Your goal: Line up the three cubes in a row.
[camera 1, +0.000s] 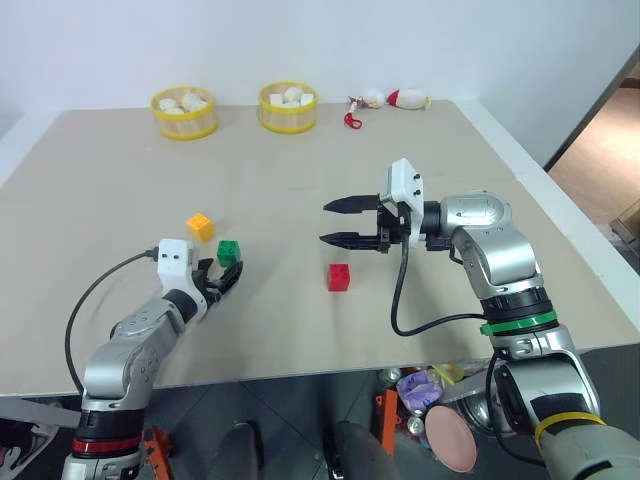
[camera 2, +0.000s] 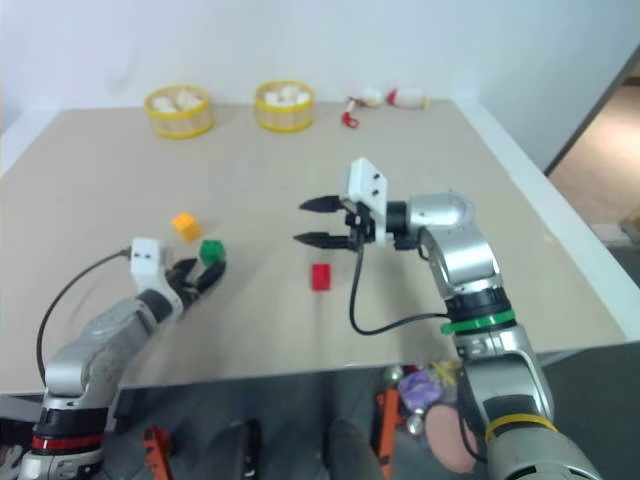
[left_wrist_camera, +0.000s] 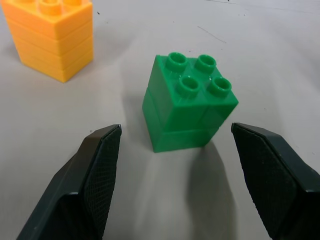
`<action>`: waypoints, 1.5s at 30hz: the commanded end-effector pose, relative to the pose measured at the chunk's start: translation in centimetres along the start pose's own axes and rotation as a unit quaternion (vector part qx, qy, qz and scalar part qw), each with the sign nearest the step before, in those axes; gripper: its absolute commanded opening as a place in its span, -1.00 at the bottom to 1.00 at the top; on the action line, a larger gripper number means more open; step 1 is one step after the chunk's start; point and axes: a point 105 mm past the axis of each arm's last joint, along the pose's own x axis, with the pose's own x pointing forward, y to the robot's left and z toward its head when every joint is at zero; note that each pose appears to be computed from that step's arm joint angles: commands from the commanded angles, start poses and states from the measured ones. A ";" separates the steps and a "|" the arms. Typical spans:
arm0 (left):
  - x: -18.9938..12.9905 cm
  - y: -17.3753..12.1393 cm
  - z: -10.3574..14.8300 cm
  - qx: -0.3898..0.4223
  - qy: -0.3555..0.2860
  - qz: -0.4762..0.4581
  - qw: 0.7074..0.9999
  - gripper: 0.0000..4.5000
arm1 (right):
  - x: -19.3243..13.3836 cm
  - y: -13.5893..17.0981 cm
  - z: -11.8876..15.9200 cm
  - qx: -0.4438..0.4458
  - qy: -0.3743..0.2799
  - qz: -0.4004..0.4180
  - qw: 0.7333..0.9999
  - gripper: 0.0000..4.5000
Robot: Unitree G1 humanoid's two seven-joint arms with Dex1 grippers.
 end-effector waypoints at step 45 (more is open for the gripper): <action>-2.0 -4.0 6.6 0.151 -0.063 -0.275 0.948 -0.44 | -0.5 -0.2 1.7 -0.018 -0.020 0.012 1.000 0.18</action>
